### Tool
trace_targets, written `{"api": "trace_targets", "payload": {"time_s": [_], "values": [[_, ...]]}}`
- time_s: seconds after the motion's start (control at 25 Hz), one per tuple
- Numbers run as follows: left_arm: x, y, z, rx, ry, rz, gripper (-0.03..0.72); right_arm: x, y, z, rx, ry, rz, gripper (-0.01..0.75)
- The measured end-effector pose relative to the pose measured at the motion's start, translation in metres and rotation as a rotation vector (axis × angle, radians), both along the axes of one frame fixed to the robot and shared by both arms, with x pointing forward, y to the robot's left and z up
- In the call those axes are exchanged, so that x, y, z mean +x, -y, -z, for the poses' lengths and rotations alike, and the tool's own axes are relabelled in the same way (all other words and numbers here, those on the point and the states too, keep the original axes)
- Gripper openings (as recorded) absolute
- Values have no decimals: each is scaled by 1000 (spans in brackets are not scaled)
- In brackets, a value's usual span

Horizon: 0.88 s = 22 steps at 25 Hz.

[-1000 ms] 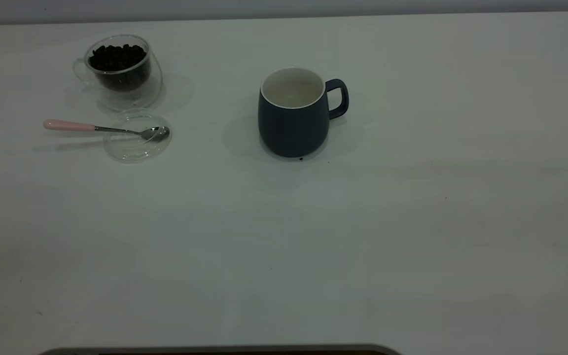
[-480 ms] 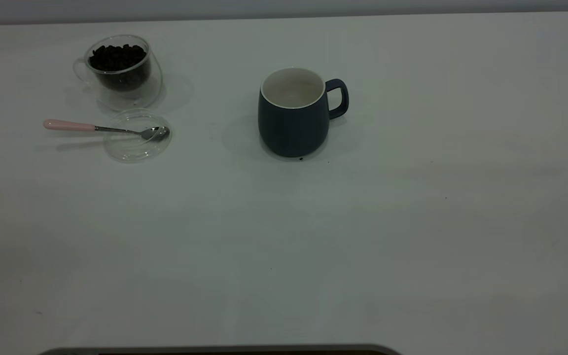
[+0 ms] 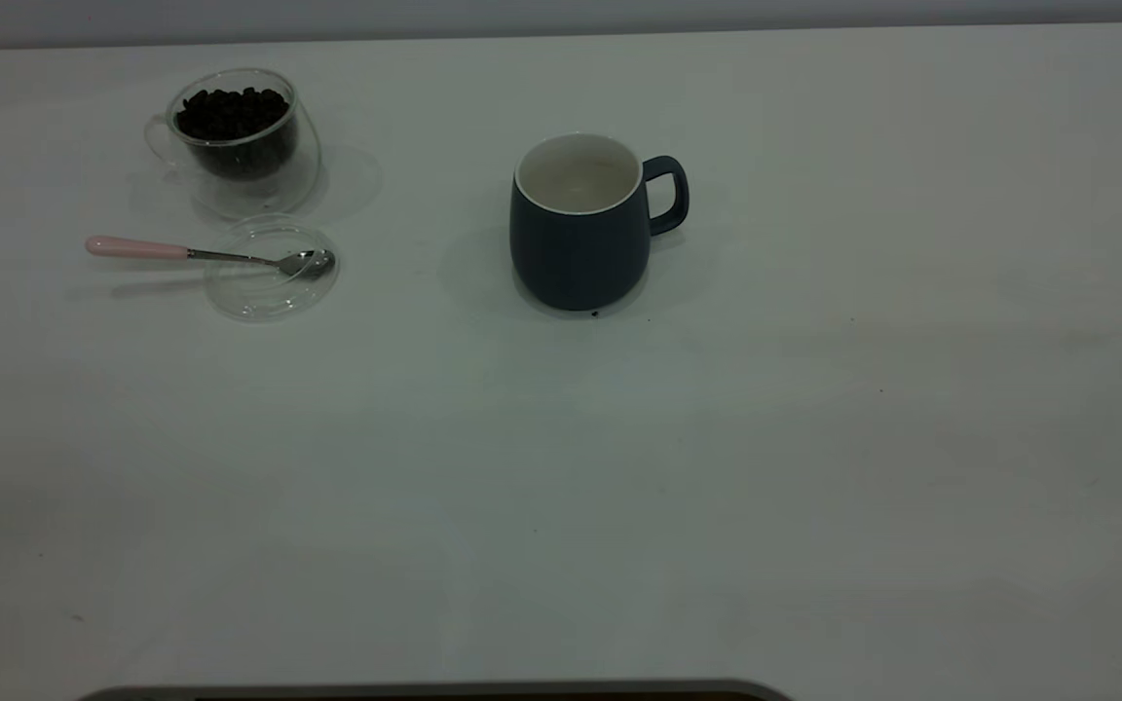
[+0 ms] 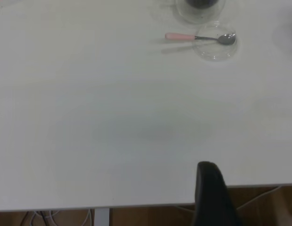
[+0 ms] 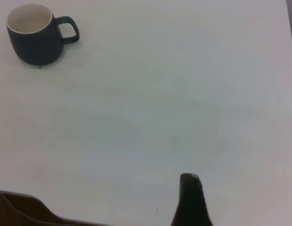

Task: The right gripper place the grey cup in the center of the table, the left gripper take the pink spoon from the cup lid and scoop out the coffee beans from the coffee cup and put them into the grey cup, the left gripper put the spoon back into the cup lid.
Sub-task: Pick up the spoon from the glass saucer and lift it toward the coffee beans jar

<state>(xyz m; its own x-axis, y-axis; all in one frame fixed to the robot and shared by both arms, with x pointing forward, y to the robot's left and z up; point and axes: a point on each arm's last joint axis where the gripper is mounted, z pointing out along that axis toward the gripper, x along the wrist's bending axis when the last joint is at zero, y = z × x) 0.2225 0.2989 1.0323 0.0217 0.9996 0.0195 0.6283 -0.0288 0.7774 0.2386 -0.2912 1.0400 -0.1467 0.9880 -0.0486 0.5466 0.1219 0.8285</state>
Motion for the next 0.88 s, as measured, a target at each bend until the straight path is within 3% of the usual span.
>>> {"api": "trace_targets", "payload": {"time_s": [0.72, 0.88], "values": [[0, 0, 0, -3, 0, 0, 484, -1, 0, 0, 0, 3, 0, 591], [0, 4, 0, -49, 1, 22, 484, -1, 0, 0, 0, 3, 0, 591]]}}
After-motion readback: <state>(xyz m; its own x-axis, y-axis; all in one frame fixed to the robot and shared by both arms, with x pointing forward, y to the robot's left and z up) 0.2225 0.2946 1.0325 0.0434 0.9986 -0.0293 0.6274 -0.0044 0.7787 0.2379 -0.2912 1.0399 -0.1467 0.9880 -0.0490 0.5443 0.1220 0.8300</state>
